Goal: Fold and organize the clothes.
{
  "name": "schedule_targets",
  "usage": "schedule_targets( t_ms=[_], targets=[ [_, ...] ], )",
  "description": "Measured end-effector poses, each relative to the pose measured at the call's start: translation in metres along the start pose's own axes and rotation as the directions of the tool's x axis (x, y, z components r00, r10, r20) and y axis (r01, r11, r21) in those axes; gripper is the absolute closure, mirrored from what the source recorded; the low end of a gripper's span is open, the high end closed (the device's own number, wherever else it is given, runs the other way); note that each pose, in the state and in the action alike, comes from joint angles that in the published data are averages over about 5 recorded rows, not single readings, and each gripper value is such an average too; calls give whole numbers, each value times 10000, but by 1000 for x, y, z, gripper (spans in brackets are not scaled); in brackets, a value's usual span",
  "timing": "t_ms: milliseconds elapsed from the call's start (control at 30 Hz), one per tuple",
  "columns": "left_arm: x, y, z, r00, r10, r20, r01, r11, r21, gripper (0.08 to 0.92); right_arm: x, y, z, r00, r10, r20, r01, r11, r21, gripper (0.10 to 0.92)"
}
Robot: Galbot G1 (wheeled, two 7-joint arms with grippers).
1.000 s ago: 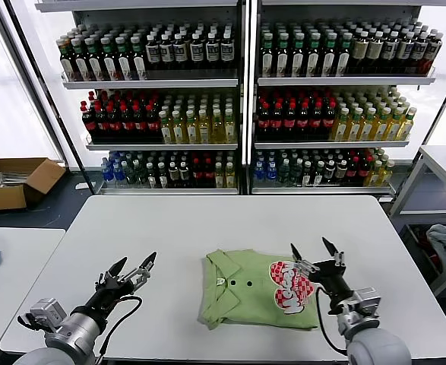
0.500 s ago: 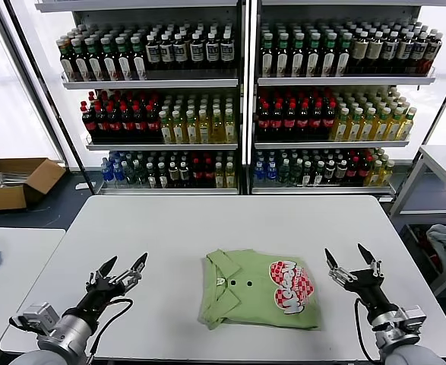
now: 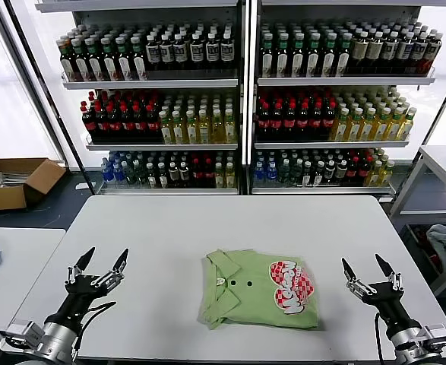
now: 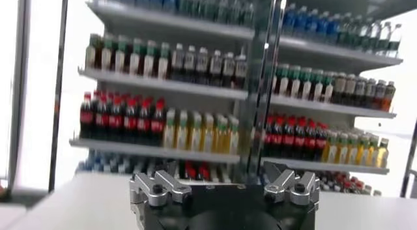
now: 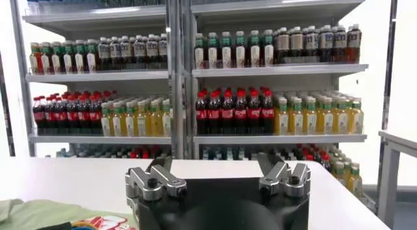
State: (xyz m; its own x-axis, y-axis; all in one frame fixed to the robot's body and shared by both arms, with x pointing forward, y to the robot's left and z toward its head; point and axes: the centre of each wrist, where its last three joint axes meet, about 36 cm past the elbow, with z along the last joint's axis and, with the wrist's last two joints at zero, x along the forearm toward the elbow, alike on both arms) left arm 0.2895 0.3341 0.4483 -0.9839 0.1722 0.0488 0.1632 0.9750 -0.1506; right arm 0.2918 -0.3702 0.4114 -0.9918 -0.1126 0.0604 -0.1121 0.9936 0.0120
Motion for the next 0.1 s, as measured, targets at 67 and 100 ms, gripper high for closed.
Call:
schedule_targets(
  t_ms=[67,100],
  targets=[
    [2,3,3,9997,18,229,-14,9999,-141,177,2,0,1,10000,1,14,-1,10000,-16,200],
    [3,4,4,9996,25,297,-20,9998,-181,177,3,0,1,10000,2,20,-2,10000,-21,200]
  ],
)
